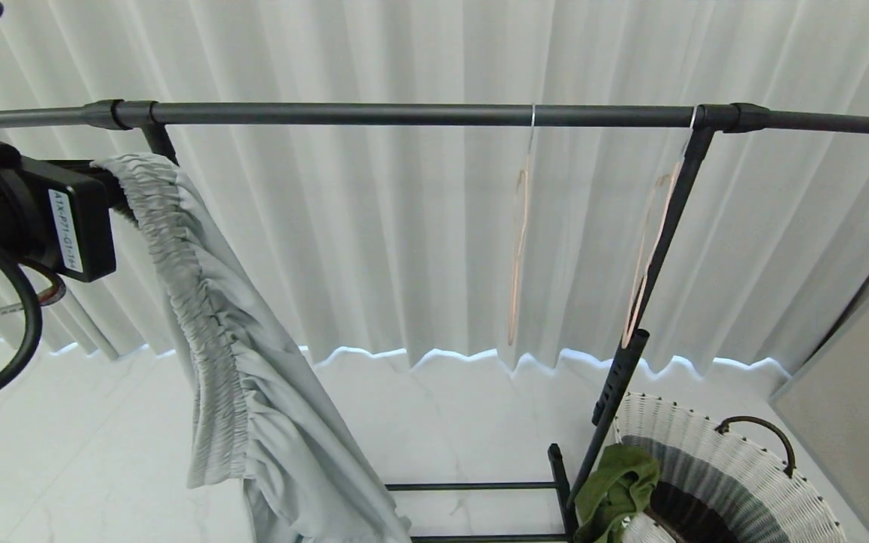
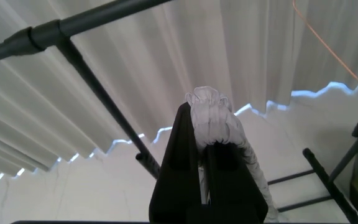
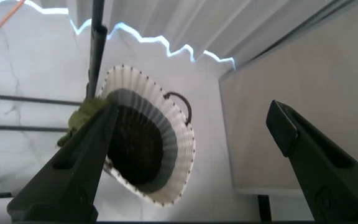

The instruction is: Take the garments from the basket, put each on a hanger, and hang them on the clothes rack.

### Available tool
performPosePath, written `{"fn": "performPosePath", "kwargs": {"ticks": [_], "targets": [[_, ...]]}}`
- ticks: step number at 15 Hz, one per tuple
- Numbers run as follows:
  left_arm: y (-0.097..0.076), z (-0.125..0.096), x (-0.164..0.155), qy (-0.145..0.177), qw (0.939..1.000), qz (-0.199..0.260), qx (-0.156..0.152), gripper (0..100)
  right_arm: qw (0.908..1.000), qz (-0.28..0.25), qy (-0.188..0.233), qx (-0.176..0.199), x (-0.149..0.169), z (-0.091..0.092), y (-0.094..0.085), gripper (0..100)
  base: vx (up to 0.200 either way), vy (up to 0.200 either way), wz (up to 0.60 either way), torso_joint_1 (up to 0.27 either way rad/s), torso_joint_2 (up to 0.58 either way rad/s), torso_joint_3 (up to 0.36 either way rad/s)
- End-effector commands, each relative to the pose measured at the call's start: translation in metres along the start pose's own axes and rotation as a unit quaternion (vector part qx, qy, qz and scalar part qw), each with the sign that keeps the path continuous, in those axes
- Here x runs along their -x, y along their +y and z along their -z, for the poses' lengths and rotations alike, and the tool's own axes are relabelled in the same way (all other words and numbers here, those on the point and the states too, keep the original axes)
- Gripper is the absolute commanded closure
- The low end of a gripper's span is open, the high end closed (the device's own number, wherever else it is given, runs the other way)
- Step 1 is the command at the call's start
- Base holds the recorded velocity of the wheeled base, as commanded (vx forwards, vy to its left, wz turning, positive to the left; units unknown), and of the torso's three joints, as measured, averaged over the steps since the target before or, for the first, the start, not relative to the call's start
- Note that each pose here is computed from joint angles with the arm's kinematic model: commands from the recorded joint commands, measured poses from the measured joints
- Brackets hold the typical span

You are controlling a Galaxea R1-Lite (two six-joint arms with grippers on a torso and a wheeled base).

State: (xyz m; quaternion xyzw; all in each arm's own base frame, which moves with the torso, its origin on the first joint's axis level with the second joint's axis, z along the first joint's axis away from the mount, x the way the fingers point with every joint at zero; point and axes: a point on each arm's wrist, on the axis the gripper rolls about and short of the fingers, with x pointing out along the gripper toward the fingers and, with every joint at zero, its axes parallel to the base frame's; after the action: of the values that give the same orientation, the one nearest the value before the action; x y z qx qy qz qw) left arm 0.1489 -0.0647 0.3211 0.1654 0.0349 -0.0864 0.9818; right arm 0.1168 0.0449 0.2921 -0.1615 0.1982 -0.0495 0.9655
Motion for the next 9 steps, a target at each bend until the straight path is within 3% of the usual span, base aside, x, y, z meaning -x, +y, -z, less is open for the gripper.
{"fn": "performPosePath", "kwargs": {"ticks": [1,3,9], "targets": [[-0.0005,0.0002,-0.0012,0.001,1.0000,0.000,0.000,100,1.0000,0.000,-0.001,0.000,0.0005,0.0004,-0.0002,0,0.200,0.000,0.00,-0.002,0.00,0.002],[-0.0011,0.0004,-0.0031,0.003,1.0000,0.001,0.000,100,1.0000,0.000,-0.001,0.000,0.0005,0.0004,-0.0002,0,0.200,0.000,0.00,0.000,0.00,0.002],[-0.0030,0.0007,-0.0081,0.008,1.0000,0.003,-0.003,100,1.0000,-0.001,0.005,0.003,-0.0016,0.0019,0.0013,0,0.000,0.000,0.00,0.000,0.00,0.000]]}}
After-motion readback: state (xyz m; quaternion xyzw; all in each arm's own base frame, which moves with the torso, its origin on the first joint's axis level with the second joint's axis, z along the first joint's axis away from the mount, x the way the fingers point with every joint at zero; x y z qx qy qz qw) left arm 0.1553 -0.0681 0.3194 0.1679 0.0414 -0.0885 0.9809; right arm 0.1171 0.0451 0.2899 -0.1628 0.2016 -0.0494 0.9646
